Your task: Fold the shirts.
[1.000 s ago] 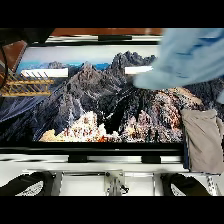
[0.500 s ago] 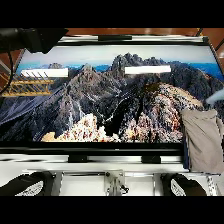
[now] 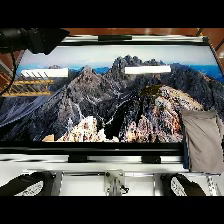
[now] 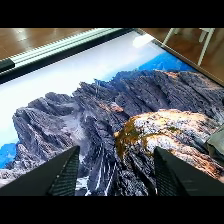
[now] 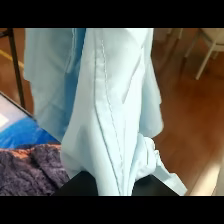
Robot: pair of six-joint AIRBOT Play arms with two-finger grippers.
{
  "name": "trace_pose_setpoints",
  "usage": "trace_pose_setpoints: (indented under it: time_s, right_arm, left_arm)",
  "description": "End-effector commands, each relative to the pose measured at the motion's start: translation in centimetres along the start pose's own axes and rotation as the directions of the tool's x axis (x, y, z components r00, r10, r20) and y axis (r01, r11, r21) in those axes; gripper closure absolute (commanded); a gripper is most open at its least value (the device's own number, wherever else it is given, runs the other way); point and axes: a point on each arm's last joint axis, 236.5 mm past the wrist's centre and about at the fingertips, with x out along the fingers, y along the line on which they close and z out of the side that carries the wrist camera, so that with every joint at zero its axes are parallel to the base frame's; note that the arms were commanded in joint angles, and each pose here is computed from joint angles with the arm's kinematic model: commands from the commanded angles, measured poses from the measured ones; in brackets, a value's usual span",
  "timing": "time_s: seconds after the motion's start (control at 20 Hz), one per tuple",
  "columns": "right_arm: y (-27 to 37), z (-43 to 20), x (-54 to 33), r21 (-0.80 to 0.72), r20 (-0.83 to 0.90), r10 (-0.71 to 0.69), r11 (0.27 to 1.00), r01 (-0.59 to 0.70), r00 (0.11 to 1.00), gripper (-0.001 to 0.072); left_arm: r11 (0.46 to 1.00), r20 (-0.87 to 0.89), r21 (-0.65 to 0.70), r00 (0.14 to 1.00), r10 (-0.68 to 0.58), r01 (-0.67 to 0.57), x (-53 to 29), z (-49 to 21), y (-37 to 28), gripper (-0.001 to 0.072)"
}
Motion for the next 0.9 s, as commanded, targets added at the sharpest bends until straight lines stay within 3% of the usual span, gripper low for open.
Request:
trace_pose_setpoints:
  time_s: [0.0, 0.35, 0.5, 0.6, 0.65, 0.75, 0.85]
  right_arm:
    - [-1.8, 0.1, 0.0, 0.025, 0.005, -0.070, 0.997, 0.070, 0.998, 0.0651]
    - [-2.1, -0.7, 0.2, 0.027, -0.029, -0.089, 0.996, 0.089, 0.996, 0.0651]
    - [2.1, -1.8, 0.3, -0.012, -0.077, 0.090, 0.996, -0.091, 0.993, 0.0651]
    - [7.7, -2.3, -0.9, -0.020, -0.099, 0.327, 0.944, -0.330, 0.940, 0.0652]
    - [12.2, -2.8, -3.1, -0.061, -0.119, 0.518, 0.848, -0.526, 0.847, 0.0652]
    - [20.0, -3.1, -9.6, -0.045, -0.136, 0.826, 0.546, -0.837, 0.546, 0.0651]
    - [24.0, -3.0, -14.9, -0.002, -0.132, 0.947, 0.295, -0.955, 0.293, 0.0651]
  left_arm:
    - [1.000, -0.001, -0.001, 1.000, 0.000, 0.000, 0.0, 0.0, 0.0, 0.0173]
    - [1.000, -0.001, 0.000, 1.000, 0.000, 0.000, 0.0, 0.0, 0.1, 0.0172]
    - [1.000, -0.005, -0.004, 1.000, 0.001, -0.001, 0.2, -0.2, 0.2, 0.0173]
    - [1.000, 0.005, -0.008, 1.000, 0.007, -0.007, 0.6, -0.1, 0.5, 0.0172]
    - [1.000, 0.025, -0.008, 1.000, 0.015, -0.015, 0.7, 0.4, 0.7, 0.0172]
    - [0.999, 0.108, -0.008, 0.993, 0.048, -0.048, 0.8, 2.4, 1.1, 0.0171]
    - [0.997, 0.212, -0.009, 0.974, 0.076, -0.076, 0.8, 4.9, 1.1, 0.0172]
